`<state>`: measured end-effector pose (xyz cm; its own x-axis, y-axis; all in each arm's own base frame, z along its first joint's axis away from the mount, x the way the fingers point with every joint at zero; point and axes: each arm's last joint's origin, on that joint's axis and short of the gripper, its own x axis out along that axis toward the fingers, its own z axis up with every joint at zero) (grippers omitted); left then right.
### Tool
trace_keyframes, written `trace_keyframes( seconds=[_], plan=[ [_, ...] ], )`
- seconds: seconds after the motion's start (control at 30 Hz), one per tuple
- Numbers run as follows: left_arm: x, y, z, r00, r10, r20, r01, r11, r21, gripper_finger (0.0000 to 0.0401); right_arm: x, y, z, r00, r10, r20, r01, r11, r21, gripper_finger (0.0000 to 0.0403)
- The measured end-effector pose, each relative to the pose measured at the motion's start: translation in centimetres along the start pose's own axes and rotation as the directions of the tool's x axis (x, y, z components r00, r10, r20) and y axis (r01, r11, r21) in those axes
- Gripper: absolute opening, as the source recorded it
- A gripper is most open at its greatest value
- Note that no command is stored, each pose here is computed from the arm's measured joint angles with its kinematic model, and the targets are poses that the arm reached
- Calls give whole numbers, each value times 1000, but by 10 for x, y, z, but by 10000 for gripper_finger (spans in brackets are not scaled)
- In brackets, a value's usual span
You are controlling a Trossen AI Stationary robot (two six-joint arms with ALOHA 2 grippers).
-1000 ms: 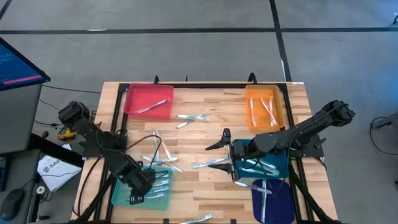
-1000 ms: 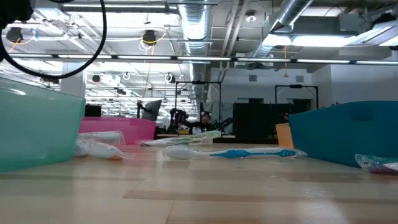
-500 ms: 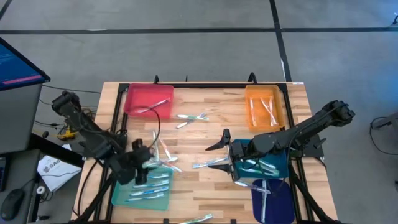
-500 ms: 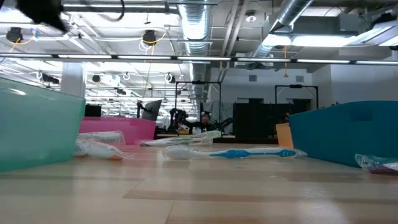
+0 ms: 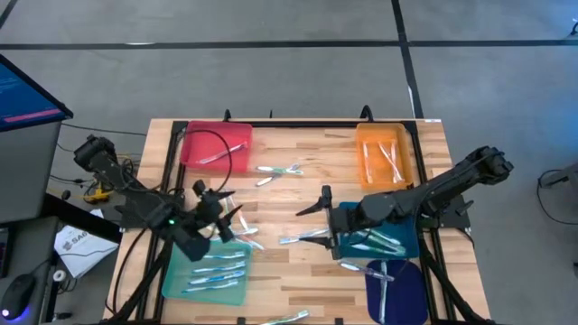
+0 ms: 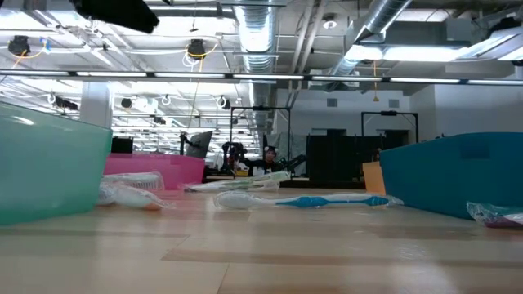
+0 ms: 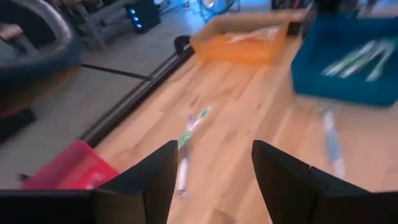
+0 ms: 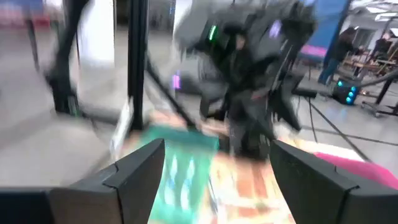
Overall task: Pick & Place Toothbrushes
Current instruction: Put the violet toothbrush into the pink bin
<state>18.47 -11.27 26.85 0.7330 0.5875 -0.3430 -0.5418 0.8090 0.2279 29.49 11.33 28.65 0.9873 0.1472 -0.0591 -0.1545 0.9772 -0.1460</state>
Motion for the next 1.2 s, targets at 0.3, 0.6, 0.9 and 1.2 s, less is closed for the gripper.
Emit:
trace_keyframes(
  seconds=[0.3, 0.6, 0.9, 1.2],
  plan=[
    [40, -12, -1, 997, -23, -68, 28, 996, 82, 176, 8, -33, -30, 979, -40, -198, 36, 999, -22, 285],
    [70, -1, -32, 779, -437, 449, 514, 855, -61, 156, -18, -87, -49, 965, -80, 251, 46, 989, 140, 285],
    [54, 37, -13, 676, -382, 630, 550, 831, -86, 148, -15, -106, -25, 925, -136, 354, 77, 982, 175, 285],
    [32, 54, 17, 615, -452, 646, 658, 746, -103, 139, -7, -107, 4, 912, -126, 391, 66, 985, 162, 285]
  ],
)
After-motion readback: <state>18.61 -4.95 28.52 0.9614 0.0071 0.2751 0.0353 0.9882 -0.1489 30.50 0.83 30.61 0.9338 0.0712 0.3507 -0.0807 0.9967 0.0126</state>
